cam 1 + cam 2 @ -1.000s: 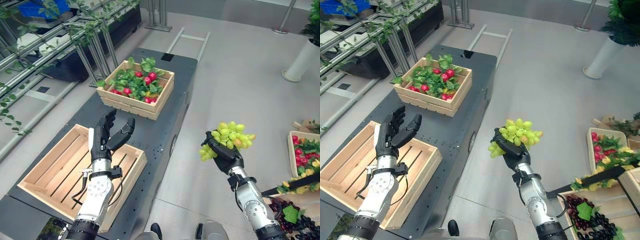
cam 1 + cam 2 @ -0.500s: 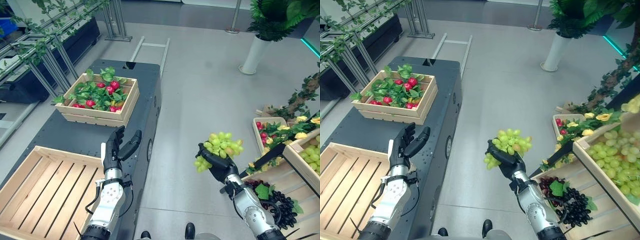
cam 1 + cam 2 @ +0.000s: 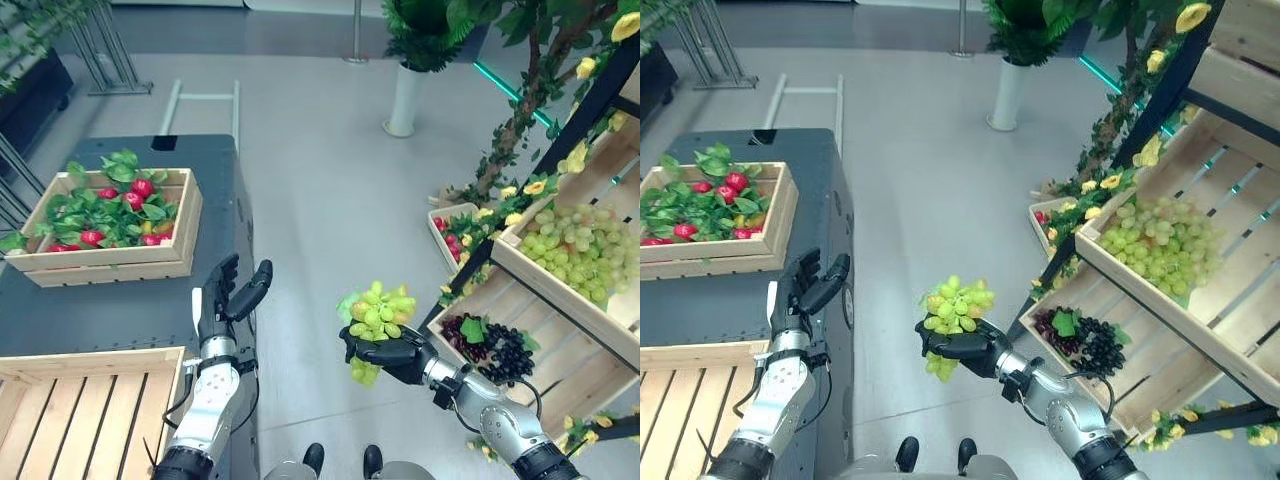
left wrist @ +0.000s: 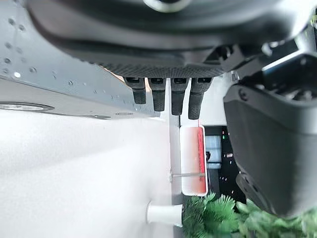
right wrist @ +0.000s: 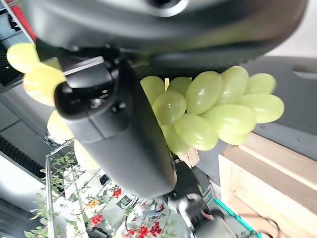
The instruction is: Pick up the fruits from the basket on one side to the basket on the other side
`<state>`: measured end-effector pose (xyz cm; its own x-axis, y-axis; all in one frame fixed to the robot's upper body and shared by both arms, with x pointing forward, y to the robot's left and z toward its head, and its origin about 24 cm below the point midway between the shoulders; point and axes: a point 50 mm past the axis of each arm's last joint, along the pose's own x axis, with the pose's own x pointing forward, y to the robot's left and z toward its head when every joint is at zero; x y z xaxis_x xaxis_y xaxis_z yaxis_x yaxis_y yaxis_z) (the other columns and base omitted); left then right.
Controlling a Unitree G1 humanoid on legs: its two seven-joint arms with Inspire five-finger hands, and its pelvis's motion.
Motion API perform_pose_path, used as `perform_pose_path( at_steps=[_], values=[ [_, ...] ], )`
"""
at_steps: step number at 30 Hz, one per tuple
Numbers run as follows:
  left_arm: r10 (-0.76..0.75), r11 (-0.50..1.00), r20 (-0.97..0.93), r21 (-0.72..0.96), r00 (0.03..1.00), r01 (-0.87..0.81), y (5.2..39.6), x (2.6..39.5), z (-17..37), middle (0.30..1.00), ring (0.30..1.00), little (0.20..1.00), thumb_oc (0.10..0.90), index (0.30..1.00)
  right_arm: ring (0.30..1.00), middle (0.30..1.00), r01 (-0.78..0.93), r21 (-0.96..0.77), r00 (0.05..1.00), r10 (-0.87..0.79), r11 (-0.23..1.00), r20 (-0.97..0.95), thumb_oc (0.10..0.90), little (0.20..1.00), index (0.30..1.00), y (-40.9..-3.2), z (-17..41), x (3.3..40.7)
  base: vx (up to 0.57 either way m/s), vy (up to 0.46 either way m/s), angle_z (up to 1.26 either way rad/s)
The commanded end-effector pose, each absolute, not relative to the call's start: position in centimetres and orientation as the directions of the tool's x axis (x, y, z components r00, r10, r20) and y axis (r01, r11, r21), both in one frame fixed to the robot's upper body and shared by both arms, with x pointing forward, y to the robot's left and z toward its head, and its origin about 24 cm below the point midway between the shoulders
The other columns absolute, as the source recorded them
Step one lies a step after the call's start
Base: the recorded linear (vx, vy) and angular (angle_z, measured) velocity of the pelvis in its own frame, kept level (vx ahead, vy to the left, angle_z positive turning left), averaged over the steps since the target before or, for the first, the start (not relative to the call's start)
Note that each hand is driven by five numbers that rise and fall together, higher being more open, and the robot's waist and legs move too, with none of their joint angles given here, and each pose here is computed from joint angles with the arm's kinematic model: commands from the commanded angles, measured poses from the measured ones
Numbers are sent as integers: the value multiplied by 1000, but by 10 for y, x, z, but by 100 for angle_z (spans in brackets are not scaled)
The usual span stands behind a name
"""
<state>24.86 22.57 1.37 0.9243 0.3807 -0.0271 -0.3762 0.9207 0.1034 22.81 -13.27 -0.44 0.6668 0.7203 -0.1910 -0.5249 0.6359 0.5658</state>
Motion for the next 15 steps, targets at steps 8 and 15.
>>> perform_pose_path(
  at_steps=[8,15],
  values=[
    [349,924,185,96,918,-371,218,266,48,900,900,900,800,900,300,300,-653,551,675,729,520,112,400,300,300,-118,38,229,-25,73,-29],
    [438,879,178,119,881,-461,252,258,48,900,900,900,800,900,300,300,-793,372,540,840,483,61,400,300,300,-126,43,236,-77,-42,-119]
  ],
)
